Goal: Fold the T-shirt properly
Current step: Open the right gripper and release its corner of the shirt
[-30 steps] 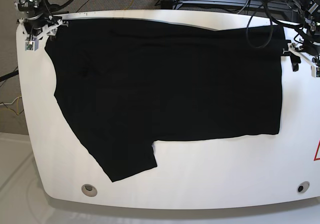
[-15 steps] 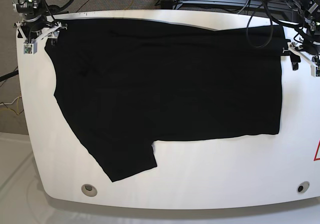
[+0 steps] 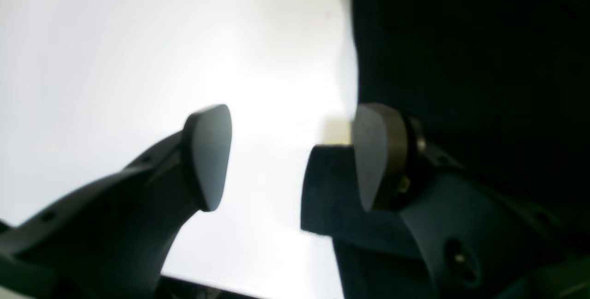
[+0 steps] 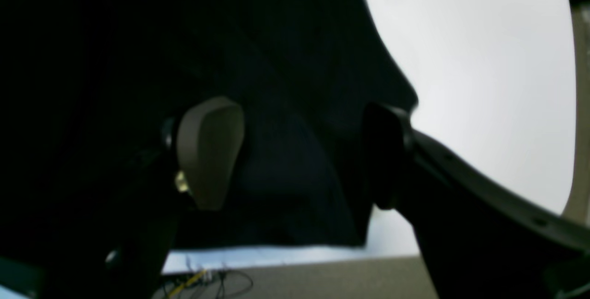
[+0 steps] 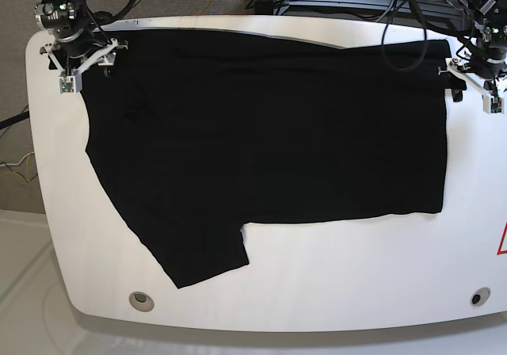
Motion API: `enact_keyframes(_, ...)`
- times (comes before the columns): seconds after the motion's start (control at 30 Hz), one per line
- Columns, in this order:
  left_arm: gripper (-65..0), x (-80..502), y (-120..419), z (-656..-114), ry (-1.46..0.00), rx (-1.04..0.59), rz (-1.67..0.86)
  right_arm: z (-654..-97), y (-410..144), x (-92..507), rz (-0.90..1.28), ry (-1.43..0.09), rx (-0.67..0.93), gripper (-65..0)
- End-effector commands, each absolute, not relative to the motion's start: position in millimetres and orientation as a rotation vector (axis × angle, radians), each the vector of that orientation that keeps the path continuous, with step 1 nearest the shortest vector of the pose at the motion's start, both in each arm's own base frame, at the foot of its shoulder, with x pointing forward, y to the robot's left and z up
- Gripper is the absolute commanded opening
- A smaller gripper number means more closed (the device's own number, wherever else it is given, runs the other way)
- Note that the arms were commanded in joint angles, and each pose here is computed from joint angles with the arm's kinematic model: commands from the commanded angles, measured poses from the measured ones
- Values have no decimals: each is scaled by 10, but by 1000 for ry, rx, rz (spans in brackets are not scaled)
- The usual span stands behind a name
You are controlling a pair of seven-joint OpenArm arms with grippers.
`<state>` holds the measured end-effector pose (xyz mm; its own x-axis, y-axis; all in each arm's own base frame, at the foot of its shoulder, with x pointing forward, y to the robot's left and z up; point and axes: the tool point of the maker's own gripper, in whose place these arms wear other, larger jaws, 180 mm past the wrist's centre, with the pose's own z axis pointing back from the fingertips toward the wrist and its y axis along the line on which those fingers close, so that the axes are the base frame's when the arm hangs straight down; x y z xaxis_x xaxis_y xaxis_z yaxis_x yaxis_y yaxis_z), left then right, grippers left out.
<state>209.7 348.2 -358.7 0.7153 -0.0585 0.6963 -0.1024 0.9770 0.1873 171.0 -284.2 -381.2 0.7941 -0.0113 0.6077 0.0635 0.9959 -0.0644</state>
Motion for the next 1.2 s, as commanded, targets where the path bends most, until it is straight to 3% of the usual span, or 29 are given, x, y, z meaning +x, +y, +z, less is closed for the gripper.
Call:
enact_keyframes(0.0,-258,2228,3490,-3411,-838,235,-5,-3679,-2789,1890,-4,-708,-86,-227)
enact_keyframes(1.0,-258,2183,3438,-3475,-824,222,0,-3532,-2432,2391,87,-803,-13,-227)
enact_keyframes(1.17,-258,2183,3438,-3475,-824,222,0,-3621,-2349,2420,97,-786,19,-268)
